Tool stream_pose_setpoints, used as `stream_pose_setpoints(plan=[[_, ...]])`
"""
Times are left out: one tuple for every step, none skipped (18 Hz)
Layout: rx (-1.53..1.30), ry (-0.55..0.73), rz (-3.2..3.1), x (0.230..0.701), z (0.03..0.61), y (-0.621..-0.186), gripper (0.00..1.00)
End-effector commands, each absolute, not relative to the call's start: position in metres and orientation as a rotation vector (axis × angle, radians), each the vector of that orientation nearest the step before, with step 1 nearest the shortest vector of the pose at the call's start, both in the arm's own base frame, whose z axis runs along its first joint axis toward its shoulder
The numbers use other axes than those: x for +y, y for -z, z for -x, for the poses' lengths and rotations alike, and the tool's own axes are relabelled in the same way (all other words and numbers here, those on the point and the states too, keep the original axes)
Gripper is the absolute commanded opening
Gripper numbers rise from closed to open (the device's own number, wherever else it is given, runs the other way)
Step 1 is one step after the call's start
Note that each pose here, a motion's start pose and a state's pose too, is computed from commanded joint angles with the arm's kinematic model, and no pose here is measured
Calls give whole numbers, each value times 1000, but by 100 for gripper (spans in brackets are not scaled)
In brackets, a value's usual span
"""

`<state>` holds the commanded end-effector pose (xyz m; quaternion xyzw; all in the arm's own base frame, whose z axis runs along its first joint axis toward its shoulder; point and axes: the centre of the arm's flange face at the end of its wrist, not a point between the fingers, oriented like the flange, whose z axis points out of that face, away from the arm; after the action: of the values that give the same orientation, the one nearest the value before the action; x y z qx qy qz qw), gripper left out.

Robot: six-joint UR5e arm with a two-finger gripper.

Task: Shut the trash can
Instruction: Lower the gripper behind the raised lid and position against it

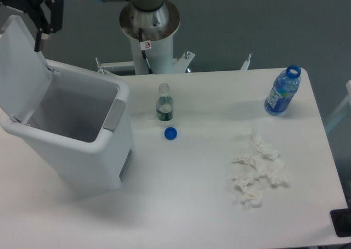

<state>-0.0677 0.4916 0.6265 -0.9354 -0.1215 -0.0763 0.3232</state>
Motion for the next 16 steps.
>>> stream_pose_setpoints(plan=[[-319, 200, 2455, 492, 68, -627, 100], [-320, 202, 2457, 492, 68, -626, 100], [-321, 200, 2458, 492, 68, -625, 100], [-324, 193, 2461, 492, 68, -625, 100], [-323, 190, 2462, 492, 68, -624, 100], [-321, 190, 2461, 492, 67, -625, 100], [-322, 189, 2463, 492, 67, -624, 100], [-321, 187, 2463, 492, 68, -624, 100], [-312, 181, 2465, 492, 68, -624, 100], [-305, 178, 2467, 492, 68, -623, 100], [-311, 160, 2474, 491, 69, -621, 100], [-318, 141, 2480, 490, 71, -620, 100], [-322, 132, 2482, 490, 71, -619, 100], [-323, 123, 2481, 489, 72, -621, 100], [-328, 104, 2486, 489, 73, -620, 100], [-328, 73, 2493, 487, 75, -620, 100]])
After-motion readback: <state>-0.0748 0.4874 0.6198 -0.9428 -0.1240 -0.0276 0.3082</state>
